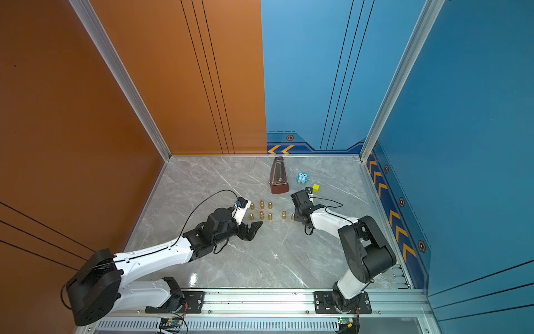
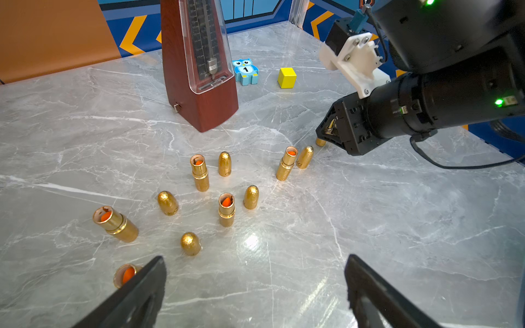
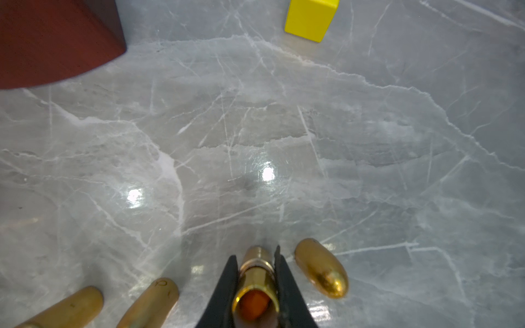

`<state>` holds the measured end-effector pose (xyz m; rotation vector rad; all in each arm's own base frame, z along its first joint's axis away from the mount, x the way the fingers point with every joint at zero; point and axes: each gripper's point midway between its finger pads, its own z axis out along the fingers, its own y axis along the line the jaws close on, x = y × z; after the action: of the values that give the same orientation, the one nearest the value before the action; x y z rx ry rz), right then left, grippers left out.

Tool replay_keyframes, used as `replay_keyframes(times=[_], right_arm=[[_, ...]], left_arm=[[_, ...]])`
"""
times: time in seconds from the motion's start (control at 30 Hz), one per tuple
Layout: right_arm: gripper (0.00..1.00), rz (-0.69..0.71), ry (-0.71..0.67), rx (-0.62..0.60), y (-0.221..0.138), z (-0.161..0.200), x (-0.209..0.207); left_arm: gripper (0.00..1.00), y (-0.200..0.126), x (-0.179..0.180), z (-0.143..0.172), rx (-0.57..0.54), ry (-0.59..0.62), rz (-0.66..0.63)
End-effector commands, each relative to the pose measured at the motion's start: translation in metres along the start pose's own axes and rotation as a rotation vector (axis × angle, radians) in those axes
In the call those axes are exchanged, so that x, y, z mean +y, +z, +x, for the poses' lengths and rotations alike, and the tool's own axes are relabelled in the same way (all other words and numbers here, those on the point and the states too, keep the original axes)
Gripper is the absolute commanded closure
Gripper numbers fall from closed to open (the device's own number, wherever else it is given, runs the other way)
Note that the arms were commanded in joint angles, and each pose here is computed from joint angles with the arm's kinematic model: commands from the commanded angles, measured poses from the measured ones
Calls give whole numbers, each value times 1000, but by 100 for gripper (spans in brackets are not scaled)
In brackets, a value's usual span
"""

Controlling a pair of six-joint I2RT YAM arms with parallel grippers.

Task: Open the lipstick cap
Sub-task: Place the lipstick at the center of the board.

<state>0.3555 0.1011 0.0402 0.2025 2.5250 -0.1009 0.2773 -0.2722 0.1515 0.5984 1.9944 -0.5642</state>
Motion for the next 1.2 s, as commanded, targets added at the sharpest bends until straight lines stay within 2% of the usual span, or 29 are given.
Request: replay_keyframes(times=[0.0,0.37,0.77,0.97,1.17], right_arm=[[79,15,28,2,5,5,-5],[75,6,38,21,4,17,-6],[61,-68,41,11,-8,8,6],[51,-106,39,20,-36,5,8],[41,-176,32,79,-76,10,13]], left_arm=[[1,0,1,5,16,-15,11],[1,-2,0,1,7,-17,15],[1,-2,-1,0,6,-22,21],[1,-7,2,6,36,-23,3],[1,-20,10,17,97,-15,-46]])
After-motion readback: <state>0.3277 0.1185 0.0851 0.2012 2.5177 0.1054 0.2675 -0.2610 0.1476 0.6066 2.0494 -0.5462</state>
